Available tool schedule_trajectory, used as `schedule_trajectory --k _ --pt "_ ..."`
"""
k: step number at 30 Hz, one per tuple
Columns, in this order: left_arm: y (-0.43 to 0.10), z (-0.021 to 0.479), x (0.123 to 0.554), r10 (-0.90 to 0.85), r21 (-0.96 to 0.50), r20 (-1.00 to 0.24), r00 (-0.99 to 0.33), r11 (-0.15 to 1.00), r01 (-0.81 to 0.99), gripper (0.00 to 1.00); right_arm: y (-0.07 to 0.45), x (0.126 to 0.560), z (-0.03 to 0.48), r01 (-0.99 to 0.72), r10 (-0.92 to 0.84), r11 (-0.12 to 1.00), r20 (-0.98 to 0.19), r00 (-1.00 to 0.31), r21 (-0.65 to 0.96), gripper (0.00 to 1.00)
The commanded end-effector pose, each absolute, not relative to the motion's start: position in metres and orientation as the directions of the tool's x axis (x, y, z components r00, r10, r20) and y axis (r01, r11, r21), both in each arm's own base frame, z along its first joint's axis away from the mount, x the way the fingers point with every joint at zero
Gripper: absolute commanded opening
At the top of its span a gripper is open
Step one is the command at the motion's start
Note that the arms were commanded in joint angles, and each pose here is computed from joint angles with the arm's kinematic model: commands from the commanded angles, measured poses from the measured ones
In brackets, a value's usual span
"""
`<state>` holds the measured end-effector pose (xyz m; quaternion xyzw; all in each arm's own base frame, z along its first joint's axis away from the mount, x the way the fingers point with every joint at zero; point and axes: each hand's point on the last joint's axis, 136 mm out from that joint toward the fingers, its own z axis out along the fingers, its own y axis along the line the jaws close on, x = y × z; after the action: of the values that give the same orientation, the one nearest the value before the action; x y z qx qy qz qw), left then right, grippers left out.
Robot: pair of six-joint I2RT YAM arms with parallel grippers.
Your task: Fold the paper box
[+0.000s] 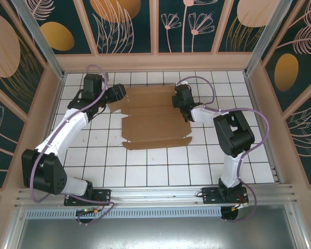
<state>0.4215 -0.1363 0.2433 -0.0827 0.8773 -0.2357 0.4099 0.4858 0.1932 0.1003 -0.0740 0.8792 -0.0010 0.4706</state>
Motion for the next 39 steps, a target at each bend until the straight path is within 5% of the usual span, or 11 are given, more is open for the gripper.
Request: schedule_trajectory --k 1,24,31,39 --pt "-0.143 0.248 0.432 -0.284 -0.458 -0.682 -0.674 0.884 0.090 0.73 0.196 0.465 0.056 -0.199 -0.221 0.973 -0.726 -0.651 -0.118 0.00" --pt "-0.192 0.177 0.463 -0.362 -0.670 -0.520 -0.774 0.735 0.107 0.70 0.207 0.460 0.049 -0.242 -0.249 0.964 -0.708 -0.661 -0.113 0.00" --pt "-0.195 0.174 0.469 -0.411 -0.713 -0.505 -0.759 0.694 0.099 0.51 0.206 0.461 0.048 -0.229 -0.244 0.966 -0.706 -0.664 -0.118 0.00" --pt "-0.149 0.206 0.441 -0.454 -0.607 -0.646 -0.614 0.793 0.051 0.66 0.189 0.466 0.048 -0.161 -0.201 0.979 -0.688 -0.698 -0.123 0.00"
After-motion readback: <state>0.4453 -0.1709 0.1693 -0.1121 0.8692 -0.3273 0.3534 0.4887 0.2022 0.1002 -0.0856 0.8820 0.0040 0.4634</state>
